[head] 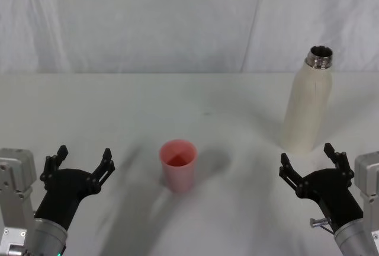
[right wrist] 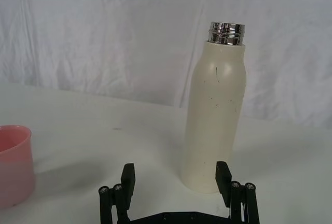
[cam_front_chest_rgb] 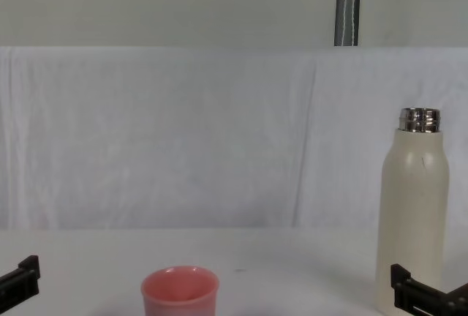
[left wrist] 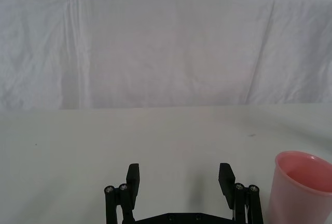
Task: Grasp the thermos with one hand and pour water into the cup lid.
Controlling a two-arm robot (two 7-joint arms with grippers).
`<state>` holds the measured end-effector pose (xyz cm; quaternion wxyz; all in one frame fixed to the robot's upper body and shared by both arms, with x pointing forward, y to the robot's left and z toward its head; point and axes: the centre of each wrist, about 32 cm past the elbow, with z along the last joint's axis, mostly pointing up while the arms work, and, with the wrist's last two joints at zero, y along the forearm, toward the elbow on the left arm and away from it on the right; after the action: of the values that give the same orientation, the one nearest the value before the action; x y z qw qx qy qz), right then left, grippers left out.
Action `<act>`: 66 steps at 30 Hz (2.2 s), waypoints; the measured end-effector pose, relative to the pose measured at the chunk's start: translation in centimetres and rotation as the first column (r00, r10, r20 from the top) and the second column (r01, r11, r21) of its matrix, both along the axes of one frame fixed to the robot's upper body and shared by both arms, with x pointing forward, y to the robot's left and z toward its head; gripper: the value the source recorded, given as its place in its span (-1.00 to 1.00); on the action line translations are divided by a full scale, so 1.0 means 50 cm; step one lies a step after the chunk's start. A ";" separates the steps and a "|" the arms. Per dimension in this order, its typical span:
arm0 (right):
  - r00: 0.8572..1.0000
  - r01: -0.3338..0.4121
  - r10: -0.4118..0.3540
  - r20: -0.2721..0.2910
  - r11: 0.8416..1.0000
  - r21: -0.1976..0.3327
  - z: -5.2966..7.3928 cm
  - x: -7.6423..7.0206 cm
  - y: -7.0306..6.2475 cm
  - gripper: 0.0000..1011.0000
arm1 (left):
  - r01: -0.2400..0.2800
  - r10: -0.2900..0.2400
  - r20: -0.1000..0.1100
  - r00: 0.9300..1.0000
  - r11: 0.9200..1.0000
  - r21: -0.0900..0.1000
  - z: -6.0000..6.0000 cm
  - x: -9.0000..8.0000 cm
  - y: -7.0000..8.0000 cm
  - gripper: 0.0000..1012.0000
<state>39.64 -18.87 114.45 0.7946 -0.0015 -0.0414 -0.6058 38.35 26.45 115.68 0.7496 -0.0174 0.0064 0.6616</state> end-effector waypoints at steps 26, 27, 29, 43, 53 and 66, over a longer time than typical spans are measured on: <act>0.999 -0.047 0.047 0.005 0.999 0.009 0.007 0.016 -0.015 0.98 | 0.000 0.000 0.000 1.000 1.000 0.000 0.000 0.000 0.000 0.98; 0.999 -0.050 0.050 0.004 0.999 0.009 0.008 0.018 -0.017 0.98 | 0.000 0.000 0.000 1.000 1.000 0.000 0.000 0.000 0.000 0.98; 0.998 -0.056 0.056 0.000 0.998 0.009 0.010 0.024 -0.023 0.98 | 0.000 0.000 0.000 1.000 1.000 0.000 0.000 0.000 0.000 0.98; 0.997 -0.077 0.078 -0.018 0.997 0.018 0.033 0.084 -0.063 0.98 | 0.000 0.000 0.000 1.000 1.000 0.000 0.000 0.000 0.000 0.98; 0.996 -0.082 0.084 -0.031 0.996 0.042 0.036 0.120 -0.077 0.98 | 0.000 0.000 0.000 1.000 1.000 0.000 0.000 0.000 0.000 0.98; 0.997 -0.062 0.065 -0.049 0.995 0.075 0.016 0.159 -0.077 0.98 | 0.000 0.000 0.000 1.000 1.000 0.000 0.000 0.000 0.000 0.98</act>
<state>47.61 -22.71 115.24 0.8138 0.0133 0.0012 -0.5810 38.35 26.45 115.68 0.7496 -0.0174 0.0065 0.6616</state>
